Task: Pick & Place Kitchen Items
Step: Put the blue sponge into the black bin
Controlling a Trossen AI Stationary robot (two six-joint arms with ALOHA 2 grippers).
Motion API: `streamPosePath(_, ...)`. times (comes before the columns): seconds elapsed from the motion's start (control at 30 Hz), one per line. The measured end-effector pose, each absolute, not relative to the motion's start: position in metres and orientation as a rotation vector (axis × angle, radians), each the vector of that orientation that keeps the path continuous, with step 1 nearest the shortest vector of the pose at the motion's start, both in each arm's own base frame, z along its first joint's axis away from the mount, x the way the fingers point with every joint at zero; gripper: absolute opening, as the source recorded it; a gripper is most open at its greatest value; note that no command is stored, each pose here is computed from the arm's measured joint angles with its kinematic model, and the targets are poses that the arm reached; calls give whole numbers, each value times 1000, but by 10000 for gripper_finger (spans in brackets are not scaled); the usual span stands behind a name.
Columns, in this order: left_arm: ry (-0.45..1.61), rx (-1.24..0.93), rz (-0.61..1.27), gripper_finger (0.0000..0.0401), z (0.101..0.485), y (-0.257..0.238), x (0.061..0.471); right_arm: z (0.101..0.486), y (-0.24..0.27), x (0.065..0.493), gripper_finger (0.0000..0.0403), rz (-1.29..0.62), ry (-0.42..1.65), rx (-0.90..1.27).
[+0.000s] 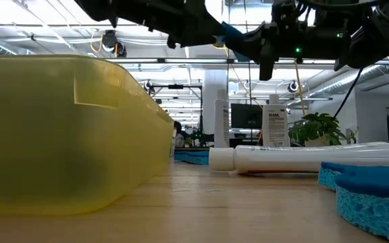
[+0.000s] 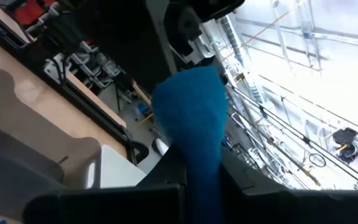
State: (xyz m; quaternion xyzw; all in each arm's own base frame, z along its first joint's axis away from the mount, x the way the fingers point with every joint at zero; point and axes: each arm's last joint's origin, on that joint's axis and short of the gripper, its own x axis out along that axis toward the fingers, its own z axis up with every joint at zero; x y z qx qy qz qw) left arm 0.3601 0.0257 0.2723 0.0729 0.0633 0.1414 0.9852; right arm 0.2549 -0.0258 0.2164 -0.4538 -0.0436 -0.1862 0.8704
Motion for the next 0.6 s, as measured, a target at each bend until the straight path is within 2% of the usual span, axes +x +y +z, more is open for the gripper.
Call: streamPosePath(0.6,120,100,144,273,270,20,369,216,-25,255,19,-369,-102,-898)
